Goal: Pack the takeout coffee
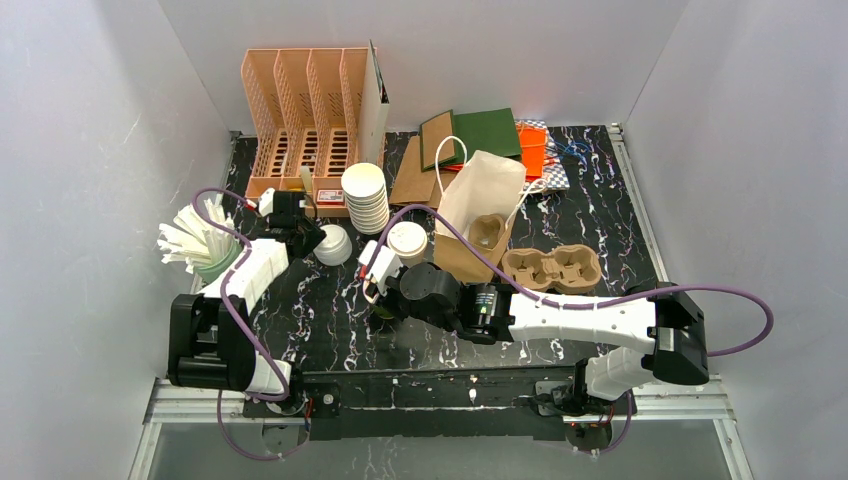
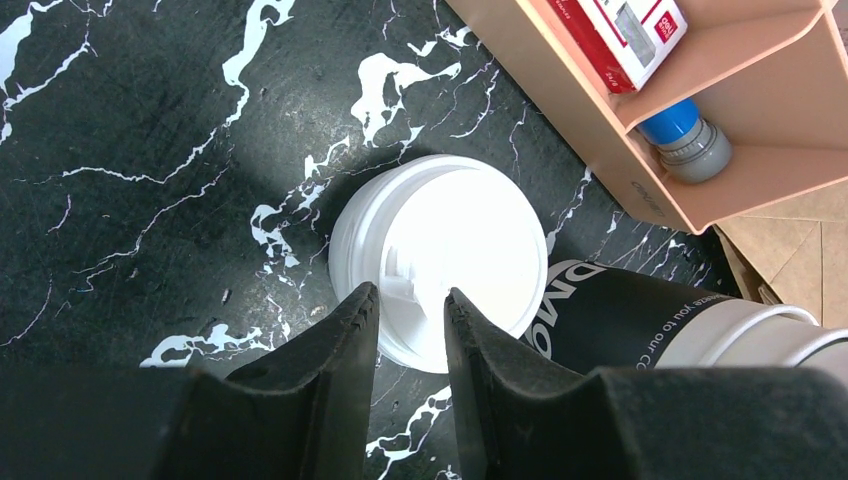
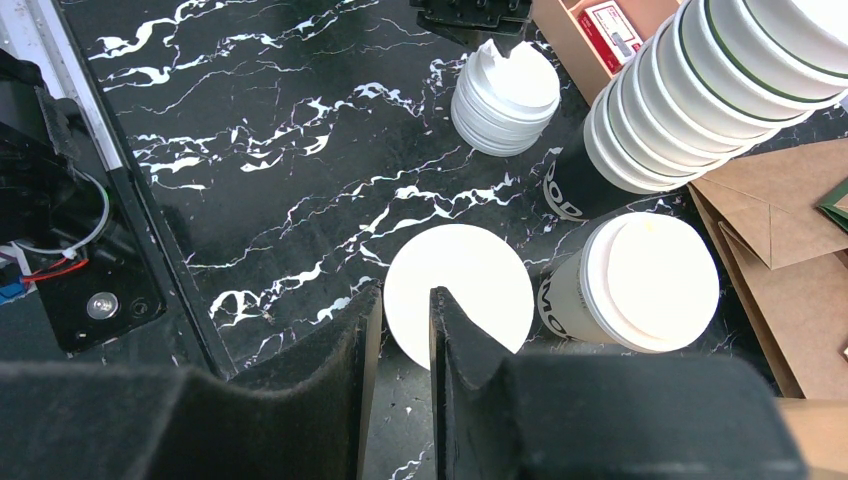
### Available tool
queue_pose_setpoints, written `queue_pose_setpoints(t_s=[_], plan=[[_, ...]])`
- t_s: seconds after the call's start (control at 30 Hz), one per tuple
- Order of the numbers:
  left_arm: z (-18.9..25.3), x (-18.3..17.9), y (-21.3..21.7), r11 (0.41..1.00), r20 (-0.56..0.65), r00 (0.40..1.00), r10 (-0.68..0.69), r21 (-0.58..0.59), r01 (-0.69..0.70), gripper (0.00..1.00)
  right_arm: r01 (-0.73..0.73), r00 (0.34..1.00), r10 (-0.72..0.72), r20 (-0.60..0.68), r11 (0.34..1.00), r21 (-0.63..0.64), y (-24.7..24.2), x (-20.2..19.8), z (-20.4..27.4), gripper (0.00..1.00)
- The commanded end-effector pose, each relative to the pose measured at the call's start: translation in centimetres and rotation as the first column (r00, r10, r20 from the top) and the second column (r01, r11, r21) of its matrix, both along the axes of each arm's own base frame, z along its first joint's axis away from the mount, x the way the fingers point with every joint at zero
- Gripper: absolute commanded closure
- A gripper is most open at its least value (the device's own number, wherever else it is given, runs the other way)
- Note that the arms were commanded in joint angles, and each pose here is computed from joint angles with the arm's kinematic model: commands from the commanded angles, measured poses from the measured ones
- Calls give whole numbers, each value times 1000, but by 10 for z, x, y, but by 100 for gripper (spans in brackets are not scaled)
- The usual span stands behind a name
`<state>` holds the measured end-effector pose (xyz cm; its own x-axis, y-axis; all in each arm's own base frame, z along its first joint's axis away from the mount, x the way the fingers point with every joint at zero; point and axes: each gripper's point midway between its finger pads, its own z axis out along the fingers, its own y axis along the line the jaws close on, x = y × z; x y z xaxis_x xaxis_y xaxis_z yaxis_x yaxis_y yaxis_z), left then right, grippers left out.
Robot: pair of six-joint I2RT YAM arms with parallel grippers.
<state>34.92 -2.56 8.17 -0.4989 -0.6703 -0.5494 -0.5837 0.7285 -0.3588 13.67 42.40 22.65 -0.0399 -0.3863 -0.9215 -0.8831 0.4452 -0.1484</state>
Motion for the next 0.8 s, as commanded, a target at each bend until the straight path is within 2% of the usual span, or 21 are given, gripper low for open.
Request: queue_pose_setpoints(t_s=[0.0,0.13,0.23,0.43,0.77], plan=[[1,3,2,1000,-1,1000,13,6,-13,71,4,1000,-5,23,999,38,0,1,16,67],[-3,1,2,1000,-14,1000,14,8,-13,71,5,1000,-6,23,999,40,0,1,16,67],[-4,1,2,1000,-13,1000,12,7,-12,76,6,1000,-7,24,999,42,-1,1,17,68],[-6,1,2,1000,-22,1000,10,9,-10,78,9,1000,-10,28,999,49,-3,1,19,68],[17,2,4,1000,26,1000,7,22,-7,90,18,999,-19,34,999,50,-5,2,20,68]])
